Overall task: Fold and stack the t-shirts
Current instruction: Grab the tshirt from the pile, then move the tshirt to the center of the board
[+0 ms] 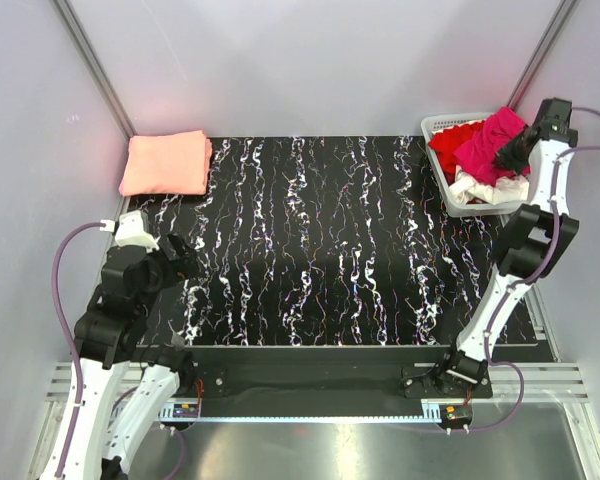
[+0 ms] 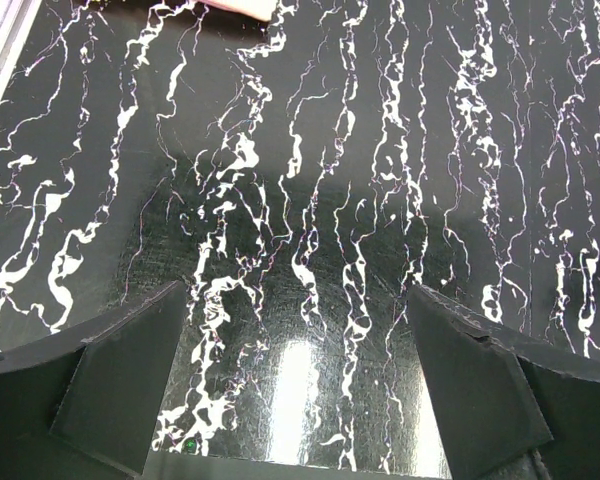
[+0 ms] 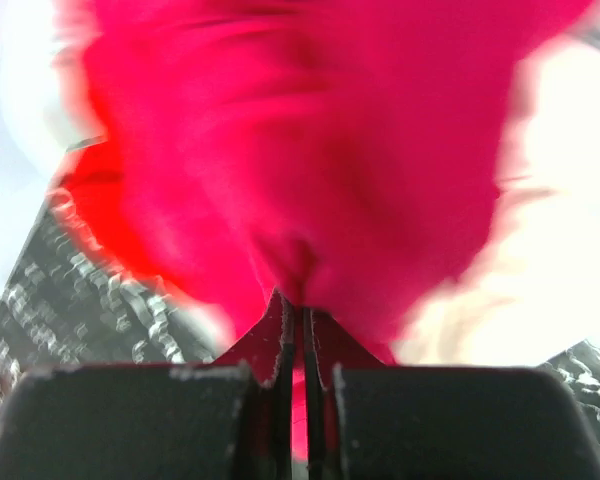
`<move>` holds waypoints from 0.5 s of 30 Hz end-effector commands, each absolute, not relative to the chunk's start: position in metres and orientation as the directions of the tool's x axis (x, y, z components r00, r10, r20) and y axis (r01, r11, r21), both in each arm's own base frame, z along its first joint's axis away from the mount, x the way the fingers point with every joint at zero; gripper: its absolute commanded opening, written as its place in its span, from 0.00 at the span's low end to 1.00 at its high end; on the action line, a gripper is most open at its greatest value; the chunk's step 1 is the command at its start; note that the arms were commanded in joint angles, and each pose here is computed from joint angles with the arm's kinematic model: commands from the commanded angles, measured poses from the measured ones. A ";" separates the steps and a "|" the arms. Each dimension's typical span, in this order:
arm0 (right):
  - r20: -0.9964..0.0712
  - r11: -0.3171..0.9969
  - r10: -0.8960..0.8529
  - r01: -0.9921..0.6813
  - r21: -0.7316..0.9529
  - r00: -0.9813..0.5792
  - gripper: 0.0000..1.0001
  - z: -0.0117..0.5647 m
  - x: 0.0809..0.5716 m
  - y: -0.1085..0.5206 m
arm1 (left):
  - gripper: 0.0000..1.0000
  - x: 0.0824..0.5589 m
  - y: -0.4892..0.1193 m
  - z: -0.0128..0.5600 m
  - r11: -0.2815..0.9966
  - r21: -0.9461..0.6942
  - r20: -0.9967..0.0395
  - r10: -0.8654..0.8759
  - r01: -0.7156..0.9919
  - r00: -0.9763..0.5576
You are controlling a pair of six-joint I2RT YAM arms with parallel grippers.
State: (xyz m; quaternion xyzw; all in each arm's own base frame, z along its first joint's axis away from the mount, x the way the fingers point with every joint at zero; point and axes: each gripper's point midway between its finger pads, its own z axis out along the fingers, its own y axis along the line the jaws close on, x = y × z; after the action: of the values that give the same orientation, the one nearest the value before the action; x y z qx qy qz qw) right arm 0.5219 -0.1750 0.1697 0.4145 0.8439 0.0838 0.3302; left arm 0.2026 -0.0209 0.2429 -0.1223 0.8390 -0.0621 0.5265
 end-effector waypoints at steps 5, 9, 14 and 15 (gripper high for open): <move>-0.716 0.838 0.463 -0.005 0.546 -0.523 0.00 0.376 0.526 0.032 | 0.99 0.208 -0.018 0.252 0.959 -0.244 -0.887 -0.281 -0.145 -0.367; -0.730 0.661 0.366 -0.392 0.640 -0.577 0.00 0.444 0.481 0.162 | 0.99 0.208 -0.016 0.251 0.957 -0.242 -0.884 -0.285 -0.160 -0.370; -0.803 0.438 0.356 -0.673 0.596 -0.478 0.00 0.527 0.425 0.208 | 0.99 0.208 -0.015 0.249 0.957 -0.239 -0.883 -0.285 -0.167 -0.373; -0.828 0.429 0.356 -0.711 0.557 -0.434 0.00 0.544 0.408 0.207 | 0.99 0.209 -0.015 0.250 0.957 -0.239 -0.883 -0.285 -0.167 -0.373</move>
State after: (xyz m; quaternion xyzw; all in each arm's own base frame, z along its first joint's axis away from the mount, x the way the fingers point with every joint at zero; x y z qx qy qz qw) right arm 0.4702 0.2237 0.4333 -0.0478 0.7769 0.4599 0.4273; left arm 0.2024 -0.0191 0.2435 -0.1263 0.8376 -0.0599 0.5280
